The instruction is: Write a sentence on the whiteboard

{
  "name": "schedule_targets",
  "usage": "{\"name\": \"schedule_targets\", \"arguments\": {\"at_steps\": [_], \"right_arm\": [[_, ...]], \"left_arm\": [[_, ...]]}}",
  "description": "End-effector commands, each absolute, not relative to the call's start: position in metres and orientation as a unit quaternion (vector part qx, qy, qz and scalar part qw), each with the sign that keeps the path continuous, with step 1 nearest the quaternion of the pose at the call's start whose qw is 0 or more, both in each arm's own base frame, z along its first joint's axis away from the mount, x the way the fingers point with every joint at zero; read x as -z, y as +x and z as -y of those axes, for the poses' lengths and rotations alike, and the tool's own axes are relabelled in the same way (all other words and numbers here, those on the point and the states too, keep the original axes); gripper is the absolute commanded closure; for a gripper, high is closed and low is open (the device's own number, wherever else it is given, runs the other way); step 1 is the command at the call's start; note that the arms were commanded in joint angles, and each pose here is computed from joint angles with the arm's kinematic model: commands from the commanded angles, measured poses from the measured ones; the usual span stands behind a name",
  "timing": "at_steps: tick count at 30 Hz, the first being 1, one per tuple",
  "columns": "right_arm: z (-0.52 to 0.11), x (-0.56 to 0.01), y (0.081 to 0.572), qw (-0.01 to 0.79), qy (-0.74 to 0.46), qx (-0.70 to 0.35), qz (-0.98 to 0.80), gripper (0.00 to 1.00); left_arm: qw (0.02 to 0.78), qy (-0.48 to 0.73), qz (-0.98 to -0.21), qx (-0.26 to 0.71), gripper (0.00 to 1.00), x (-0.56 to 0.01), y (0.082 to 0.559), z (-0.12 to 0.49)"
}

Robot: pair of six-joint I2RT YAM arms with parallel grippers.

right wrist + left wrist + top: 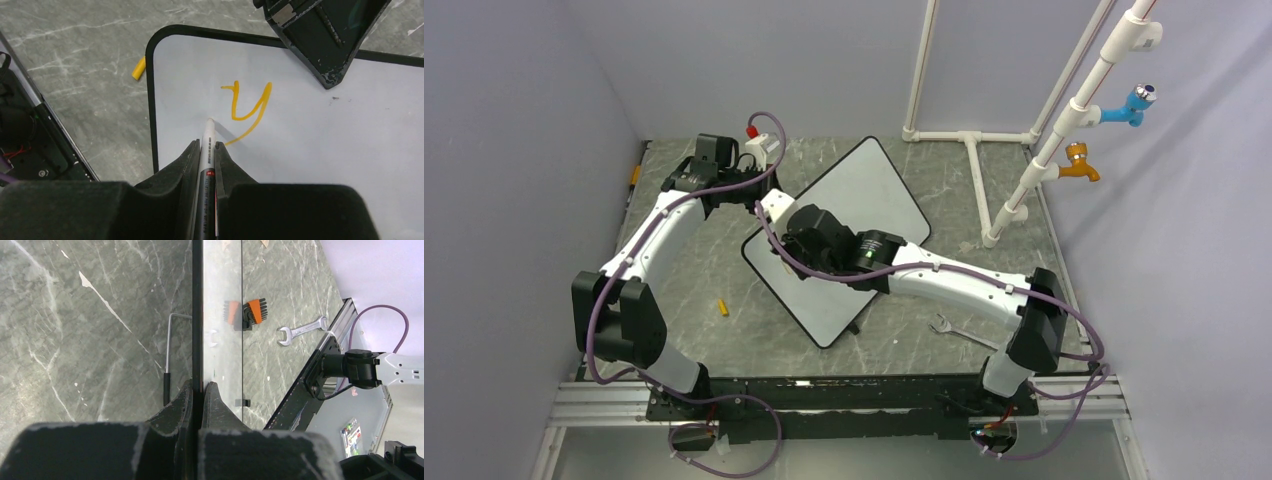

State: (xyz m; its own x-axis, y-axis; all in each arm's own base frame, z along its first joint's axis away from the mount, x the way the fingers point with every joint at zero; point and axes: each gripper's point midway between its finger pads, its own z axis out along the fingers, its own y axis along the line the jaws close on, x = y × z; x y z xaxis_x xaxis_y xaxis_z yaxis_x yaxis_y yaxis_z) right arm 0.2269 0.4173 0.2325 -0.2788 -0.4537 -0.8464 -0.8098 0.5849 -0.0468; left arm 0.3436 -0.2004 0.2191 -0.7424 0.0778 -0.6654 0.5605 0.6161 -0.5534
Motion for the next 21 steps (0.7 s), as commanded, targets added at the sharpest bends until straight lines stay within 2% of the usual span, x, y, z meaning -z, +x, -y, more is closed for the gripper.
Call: {"name": "schedule_targets", "arguments": {"at_steps": [1,14,21], "right_arm": [[-0.419,-0.274,0.229,0.481,-0.390,-0.225,-0.753,1.00],[-0.390,-0.319,0.223,0.497,-0.338,-0.318,-0.733,1.00],[-0.364,-0.316,0.234,0.519,-0.321,-0.288,-0.738,1.00]], "left_arm": [[0.357,0.215,-0.851,0.319,1.00,-0.217,0.359,0.183],[0.359,0.217,-0.850,0.318,1.00,-0.218,0.359,0.183],[0.356,0.216,-0.852,0.316,1.00,-0.216,0.360,0.183]]}}
